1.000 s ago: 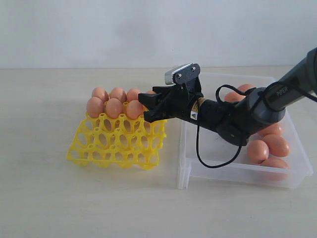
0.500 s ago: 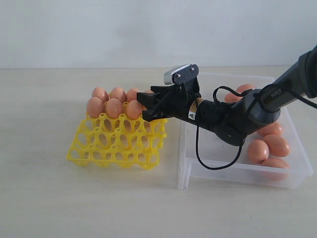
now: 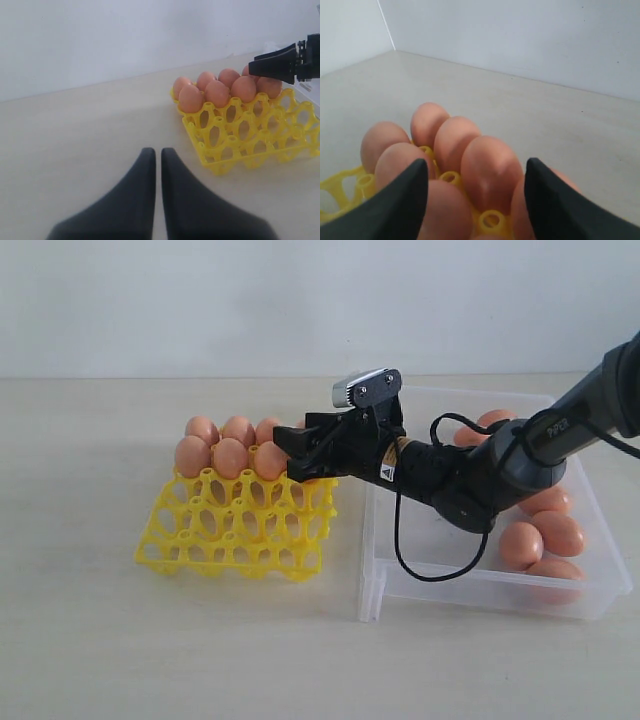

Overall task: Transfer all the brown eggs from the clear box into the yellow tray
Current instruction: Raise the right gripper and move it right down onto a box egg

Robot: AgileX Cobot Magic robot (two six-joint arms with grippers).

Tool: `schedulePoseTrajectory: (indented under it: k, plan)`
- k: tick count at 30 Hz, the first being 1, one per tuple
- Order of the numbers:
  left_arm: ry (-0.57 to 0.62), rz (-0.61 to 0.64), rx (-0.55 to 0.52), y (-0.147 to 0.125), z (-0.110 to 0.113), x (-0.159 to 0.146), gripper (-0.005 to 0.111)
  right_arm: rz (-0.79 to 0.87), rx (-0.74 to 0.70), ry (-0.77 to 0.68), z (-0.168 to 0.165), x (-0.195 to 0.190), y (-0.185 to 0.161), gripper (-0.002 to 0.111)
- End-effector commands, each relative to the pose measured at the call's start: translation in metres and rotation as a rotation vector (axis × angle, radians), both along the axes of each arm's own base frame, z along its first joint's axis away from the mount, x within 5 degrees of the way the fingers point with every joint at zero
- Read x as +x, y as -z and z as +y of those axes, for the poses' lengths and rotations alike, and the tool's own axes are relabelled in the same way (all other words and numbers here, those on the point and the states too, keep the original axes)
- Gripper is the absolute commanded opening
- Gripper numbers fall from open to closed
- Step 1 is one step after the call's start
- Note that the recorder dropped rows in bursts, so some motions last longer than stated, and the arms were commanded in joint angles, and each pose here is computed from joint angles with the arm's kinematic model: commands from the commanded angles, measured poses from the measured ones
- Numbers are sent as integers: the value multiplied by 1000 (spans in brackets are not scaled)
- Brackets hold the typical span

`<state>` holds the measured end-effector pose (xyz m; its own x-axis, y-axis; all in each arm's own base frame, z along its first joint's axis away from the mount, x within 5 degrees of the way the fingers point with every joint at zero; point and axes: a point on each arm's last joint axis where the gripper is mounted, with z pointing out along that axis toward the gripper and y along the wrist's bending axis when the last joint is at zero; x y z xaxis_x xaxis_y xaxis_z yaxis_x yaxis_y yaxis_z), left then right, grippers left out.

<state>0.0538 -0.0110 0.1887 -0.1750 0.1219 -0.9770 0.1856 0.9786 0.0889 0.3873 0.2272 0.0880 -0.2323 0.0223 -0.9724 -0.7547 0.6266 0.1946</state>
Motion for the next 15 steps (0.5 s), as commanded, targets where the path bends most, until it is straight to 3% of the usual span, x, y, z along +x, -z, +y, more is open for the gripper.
schedulePoseTrajectory:
  k: [1, 9, 12, 15]
  plan:
    - [5, -3, 1, 1, 0, 0, 4, 61, 29, 21, -2, 0, 4, 54]
    - [5, -3, 1, 1, 0, 0, 4, -3, 104, 3, -1, 0, -53, 51]
    - [5, -3, 1, 1, 0, 0, 4, -73, 110, -58, -2, -7, -92, 34]
    - [5, -3, 1, 1, 0, 0, 4, -75, 32, -77, -7, -14, -125, 2]
